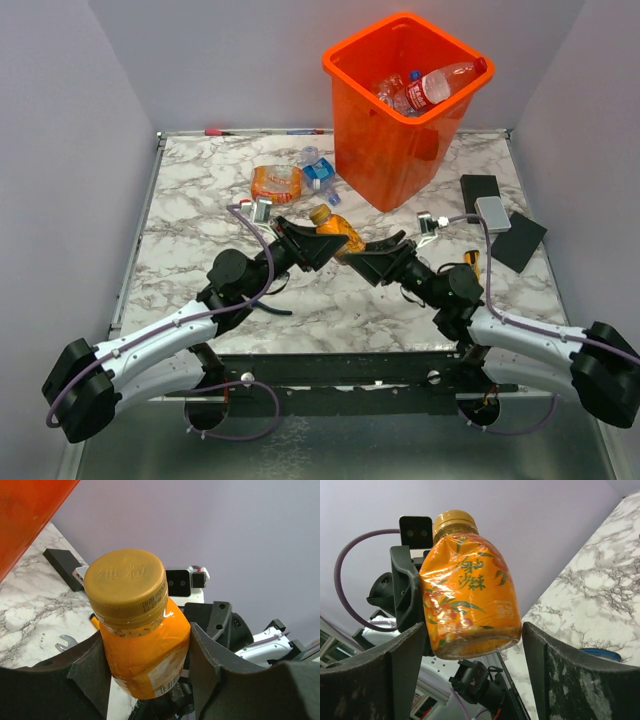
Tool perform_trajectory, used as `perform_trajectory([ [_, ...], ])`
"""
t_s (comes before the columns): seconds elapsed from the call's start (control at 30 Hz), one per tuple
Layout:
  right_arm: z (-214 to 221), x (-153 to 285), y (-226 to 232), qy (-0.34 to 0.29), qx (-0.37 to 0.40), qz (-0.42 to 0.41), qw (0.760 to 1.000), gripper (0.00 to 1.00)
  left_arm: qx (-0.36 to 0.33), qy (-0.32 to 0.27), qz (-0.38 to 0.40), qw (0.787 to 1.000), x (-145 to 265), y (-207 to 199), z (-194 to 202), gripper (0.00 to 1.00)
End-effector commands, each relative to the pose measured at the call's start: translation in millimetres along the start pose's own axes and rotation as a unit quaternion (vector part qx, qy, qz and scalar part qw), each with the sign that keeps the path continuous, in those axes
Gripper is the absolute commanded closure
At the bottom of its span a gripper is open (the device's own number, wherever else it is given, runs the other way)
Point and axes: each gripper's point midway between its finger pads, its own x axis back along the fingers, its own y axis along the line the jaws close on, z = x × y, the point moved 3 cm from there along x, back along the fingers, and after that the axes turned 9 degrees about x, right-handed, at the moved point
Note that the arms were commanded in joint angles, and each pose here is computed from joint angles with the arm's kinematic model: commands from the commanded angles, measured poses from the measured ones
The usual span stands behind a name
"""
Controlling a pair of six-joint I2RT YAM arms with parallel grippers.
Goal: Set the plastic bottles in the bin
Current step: Place the plastic bottle in the trash bin.
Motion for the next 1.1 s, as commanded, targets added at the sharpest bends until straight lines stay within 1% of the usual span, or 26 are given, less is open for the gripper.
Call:
perform_trajectory([
  [0.0,2,2,2,0.067,0.021,0.049,0.996,0.16,-0.039,-0.034,0.013,0.999,2,-10,-14,0.79],
  [0.1,-4,18,3,0.105,0.052,0.098,0.988,0.09,-0.075,-0.029,-0.009,0.997,1,-7,-18,0.83],
  [0.17,-9,31,-1,0.129,0.070,0.145,0.978,0.01,-0.105,-0.017,-0.024,0.994,-2,-5,-19,0.86],
  [0.23,-15,47,-11,0.160,0.091,0.213,0.960,0.00,-0.142,0.002,-0.038,0.989,-5,-4,-21,0.92],
  [0.3,-25,63,-18,0.181,0.118,0.277,0.936,0.00,-0.182,0.027,-0.047,0.982,-7,-2,-20,1.00],
  [0.33,-32,70,-20,0.185,0.129,0.302,0.926,0.00,-0.201,0.039,-0.050,0.978,-7,-1,-19,1.00],
  [0.4,-51,78,-15,0.167,0.139,0.335,0.917,0.00,-0.231,0.066,-0.048,0.970,-8,2,-14,1.00],
  [0.43,-62,80,-11,0.148,0.143,0.339,0.918,0.00,-0.242,0.084,-0.043,0.966,-9,3,-10,1.00],
  [0.47,-73,82,-4,0.125,0.151,0.331,0.923,0.00,-0.251,0.102,-0.037,0.962,-9,3,-5,1.00],
  [0.53,-90,83,12,0.079,0.167,0.293,0.938,0.00,-0.261,0.160,-0.006,0.952,-7,2,12,1.00],
  [0.6,-103,80,37,0.072,0.207,0.227,0.949,0.00,-0.261,0.207,0.019,0.943,-4,1,26,1.00],
  [0.67,-106,76,50,0.098,0.233,0.203,0.946,0.00,-0.262,0.244,0.027,0.933,2,5,37,1.00],
  [0.7,-105,72,53,0.122,0.243,0.194,0.943,0.00,-0.266,0.255,0.030,0.929,4,7,40,1.00],
  [0.77,-95,56,51,0.171,0.245,0.188,0.935,0.00,-0.270,0.274,0.040,0.922,11,9,47,1.00],
  [0.8,-92,51,49,0.185,0.243,0.190,0.933,0.00,-0.272,0.283,0.051,0.918,14,8,50,1.00],
  [0.87,-86,39,47,0.197,0.241,0.181,0.933,0.00,-0.274,0.295,0.066,0.913,20,7,55,1.00],
  [0.9,-82,35,49,0.202,0.237,0.164,0.936,0.00,-0.276,0.299,0.069,0.911,22,8,57,1.00],
  [1.07,-63,13,57,0.216,0.216,0.094,0.948,0.02,-0.289,0.317,0.057,0.901,36,18,61,1.00],
])
